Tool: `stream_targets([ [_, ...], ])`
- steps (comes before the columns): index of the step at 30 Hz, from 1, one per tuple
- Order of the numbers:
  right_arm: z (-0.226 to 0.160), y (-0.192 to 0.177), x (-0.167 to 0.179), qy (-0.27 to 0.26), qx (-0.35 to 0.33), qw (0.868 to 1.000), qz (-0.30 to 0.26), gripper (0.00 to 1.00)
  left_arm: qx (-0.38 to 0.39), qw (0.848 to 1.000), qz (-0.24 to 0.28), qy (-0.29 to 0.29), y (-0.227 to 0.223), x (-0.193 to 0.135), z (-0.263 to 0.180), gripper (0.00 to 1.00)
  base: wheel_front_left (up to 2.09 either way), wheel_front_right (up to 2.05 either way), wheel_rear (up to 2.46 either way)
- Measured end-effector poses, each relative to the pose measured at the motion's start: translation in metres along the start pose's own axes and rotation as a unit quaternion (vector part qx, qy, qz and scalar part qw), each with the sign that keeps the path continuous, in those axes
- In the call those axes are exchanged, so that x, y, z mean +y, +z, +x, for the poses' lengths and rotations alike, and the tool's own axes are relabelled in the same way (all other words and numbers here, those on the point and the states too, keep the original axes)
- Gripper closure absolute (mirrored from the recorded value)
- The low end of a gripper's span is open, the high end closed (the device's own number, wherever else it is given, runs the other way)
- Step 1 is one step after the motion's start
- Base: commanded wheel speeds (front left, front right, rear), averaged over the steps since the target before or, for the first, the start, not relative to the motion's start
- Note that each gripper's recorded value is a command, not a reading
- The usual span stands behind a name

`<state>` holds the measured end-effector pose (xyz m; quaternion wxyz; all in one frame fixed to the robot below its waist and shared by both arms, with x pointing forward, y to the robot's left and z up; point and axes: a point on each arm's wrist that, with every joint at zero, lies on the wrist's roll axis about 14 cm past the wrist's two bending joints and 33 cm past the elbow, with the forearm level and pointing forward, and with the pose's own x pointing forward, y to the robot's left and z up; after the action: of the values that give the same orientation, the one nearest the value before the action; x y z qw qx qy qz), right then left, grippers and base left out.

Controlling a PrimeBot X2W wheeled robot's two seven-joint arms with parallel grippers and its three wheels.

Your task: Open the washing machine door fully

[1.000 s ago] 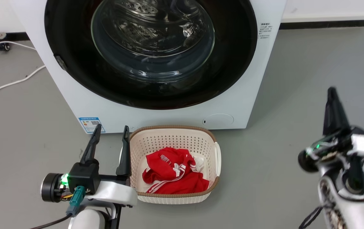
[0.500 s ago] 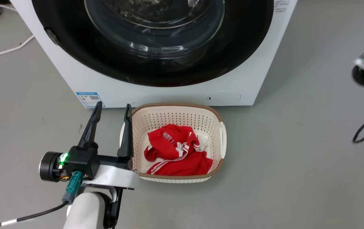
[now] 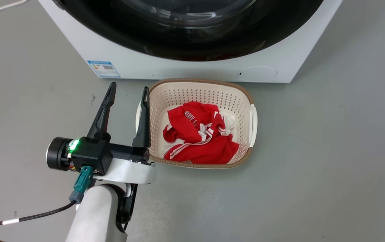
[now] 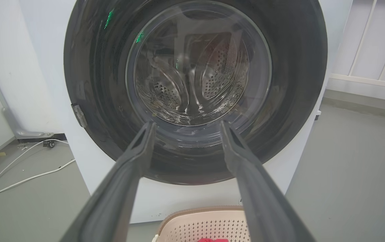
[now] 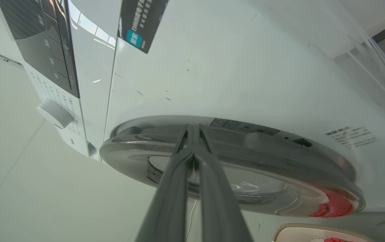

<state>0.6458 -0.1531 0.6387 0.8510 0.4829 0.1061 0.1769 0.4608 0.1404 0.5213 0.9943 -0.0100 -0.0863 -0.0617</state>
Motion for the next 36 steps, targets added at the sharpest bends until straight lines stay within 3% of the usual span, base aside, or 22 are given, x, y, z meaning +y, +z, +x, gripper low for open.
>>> stream_targets([
  [12,0.045,-0.028,-0.020,-0.064,0.088,0.990,-0.085,1.00,0.007,1.000,0.000,0.003,-0.014,0.005,0.013,0.00,0.00,0.00,0.00],
  [22,0.067,-0.050,-0.026,-0.066,0.130,0.985,-0.087,1.00,0.017,1.000,-0.005,0.010,-0.027,0.008,0.020,0.00,0.00,0.00,0.00],
  [36,0.056,-0.072,-0.012,-0.029,0.193,0.978,-0.068,1.00,0.015,1.000,-0.015,-0.002,-0.028,-0.004,0.025,0.00,0.00,0.00,0.00],
])
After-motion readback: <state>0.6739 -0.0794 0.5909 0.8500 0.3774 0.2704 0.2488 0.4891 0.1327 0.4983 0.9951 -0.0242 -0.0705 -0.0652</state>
